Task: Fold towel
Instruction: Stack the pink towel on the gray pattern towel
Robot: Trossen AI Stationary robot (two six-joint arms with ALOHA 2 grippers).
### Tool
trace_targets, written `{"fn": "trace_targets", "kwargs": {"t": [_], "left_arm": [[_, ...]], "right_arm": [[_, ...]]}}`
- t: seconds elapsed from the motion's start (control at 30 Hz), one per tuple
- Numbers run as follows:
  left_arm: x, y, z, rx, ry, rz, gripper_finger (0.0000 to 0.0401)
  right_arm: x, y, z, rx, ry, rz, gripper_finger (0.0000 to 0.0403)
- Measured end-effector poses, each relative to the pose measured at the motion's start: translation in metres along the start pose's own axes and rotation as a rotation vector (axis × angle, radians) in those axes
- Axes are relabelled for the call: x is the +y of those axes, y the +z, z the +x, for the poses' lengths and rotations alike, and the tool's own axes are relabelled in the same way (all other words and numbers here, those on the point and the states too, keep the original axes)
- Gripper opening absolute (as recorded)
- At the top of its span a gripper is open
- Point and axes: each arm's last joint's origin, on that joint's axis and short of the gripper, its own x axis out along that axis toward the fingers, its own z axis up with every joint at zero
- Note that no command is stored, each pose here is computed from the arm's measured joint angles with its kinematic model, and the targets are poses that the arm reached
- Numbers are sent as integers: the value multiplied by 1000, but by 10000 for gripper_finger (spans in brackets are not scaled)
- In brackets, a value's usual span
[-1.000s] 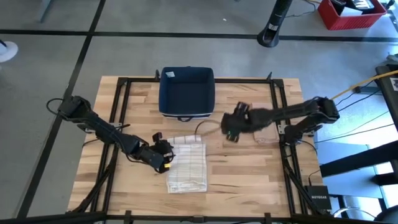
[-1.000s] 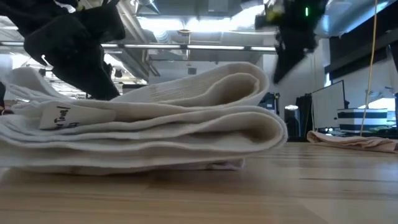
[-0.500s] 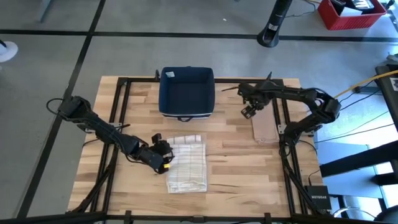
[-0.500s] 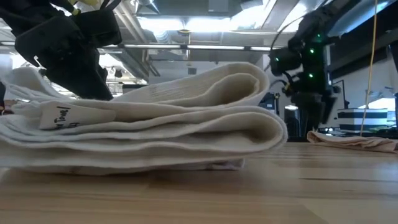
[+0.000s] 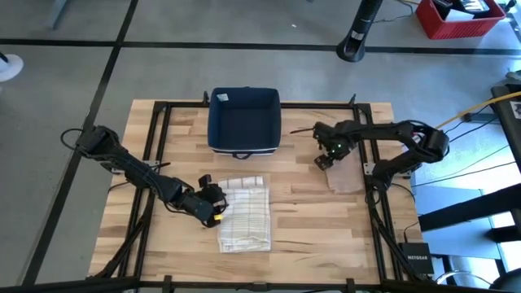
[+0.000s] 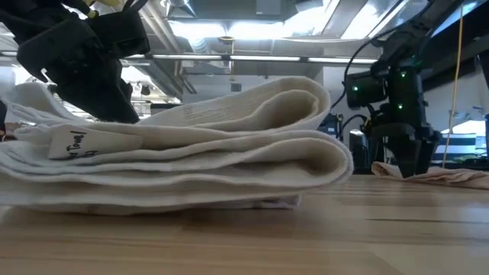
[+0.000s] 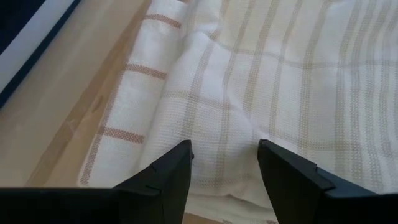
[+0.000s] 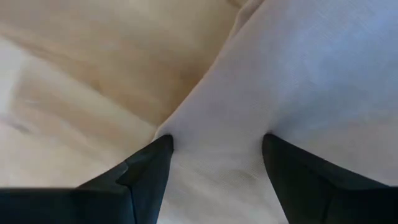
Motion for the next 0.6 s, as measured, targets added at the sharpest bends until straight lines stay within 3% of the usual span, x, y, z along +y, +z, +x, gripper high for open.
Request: {"fn": "trace_targets", "kwargs": {"t": [0.17, 0.47, 0.6], "left_arm": [[0, 0, 0, -2, -1, 0, 178], [0, 0, 0, -4, -2, -1, 178], [0, 1, 0, -5, -3, -6, 178]], "right_arm": [[30, -8, 1, -30, 53, -1, 256], [103, -24, -1, -150, 382, 22, 256], [124, -31, -5, -202, 482, -37, 256]]}}
